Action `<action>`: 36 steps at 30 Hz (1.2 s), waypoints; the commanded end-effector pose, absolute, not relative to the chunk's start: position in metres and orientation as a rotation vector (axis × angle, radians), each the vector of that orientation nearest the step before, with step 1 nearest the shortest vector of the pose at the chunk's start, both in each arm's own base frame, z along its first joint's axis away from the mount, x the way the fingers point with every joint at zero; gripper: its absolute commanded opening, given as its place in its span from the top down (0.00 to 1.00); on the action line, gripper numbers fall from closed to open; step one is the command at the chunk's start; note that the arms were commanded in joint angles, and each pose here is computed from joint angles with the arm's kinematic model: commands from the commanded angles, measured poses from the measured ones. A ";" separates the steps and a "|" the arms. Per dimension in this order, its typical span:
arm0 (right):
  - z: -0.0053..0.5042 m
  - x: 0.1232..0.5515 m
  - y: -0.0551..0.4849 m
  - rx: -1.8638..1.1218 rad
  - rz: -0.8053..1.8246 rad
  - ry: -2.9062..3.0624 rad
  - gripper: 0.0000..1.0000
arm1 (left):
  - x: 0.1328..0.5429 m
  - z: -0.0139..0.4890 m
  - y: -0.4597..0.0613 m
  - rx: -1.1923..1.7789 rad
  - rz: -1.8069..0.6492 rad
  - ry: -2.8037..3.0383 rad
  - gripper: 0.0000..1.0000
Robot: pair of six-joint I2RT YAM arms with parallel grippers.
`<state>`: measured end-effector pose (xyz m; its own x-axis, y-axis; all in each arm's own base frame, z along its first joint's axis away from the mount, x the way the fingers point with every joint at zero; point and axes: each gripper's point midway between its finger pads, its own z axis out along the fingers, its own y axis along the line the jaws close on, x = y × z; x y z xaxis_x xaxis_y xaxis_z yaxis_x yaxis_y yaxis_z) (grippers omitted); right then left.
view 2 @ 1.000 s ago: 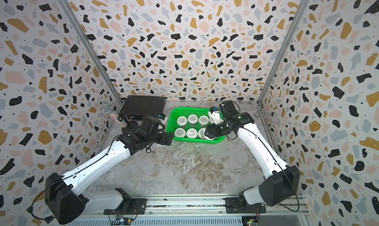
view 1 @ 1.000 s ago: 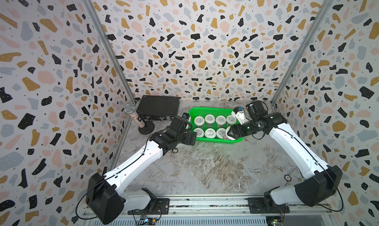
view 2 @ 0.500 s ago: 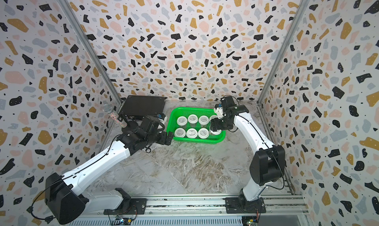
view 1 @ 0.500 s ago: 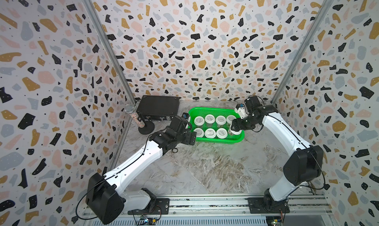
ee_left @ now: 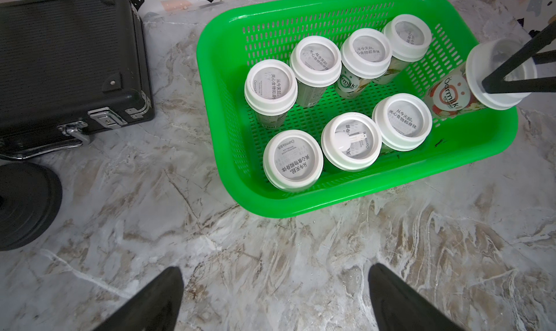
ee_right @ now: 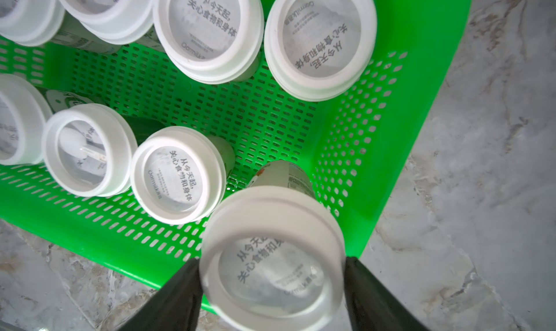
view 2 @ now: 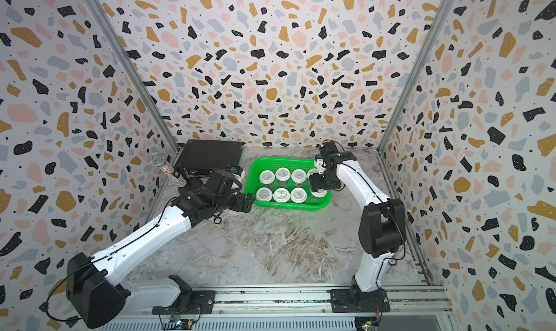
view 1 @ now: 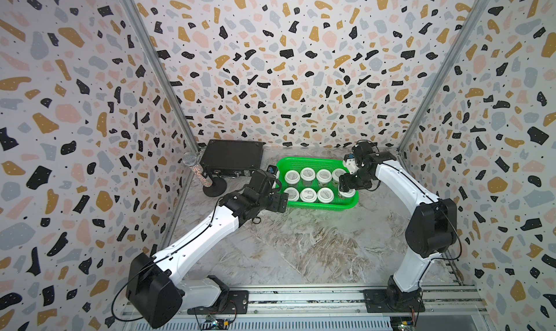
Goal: Put the yogurt in the basket
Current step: Place the yogurt in the basket.
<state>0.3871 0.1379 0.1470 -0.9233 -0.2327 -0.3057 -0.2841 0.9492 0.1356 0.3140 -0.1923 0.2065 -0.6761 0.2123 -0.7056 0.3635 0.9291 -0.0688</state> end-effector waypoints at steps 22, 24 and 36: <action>0.127 0.391 0.141 -0.444 0.114 2.887 0.24 | 0.322 0.206 -0.194 0.412 -0.258 2.318 0.01; 0.124 0.391 0.142 -0.450 0.106 2.891 0.24 | 0.322 0.207 -0.194 0.412 -0.260 2.316 0.01; 0.112 0.390 0.150 -0.474 0.086 2.920 0.24 | 0.322 0.208 -0.193 0.409 -0.259 2.313 0.01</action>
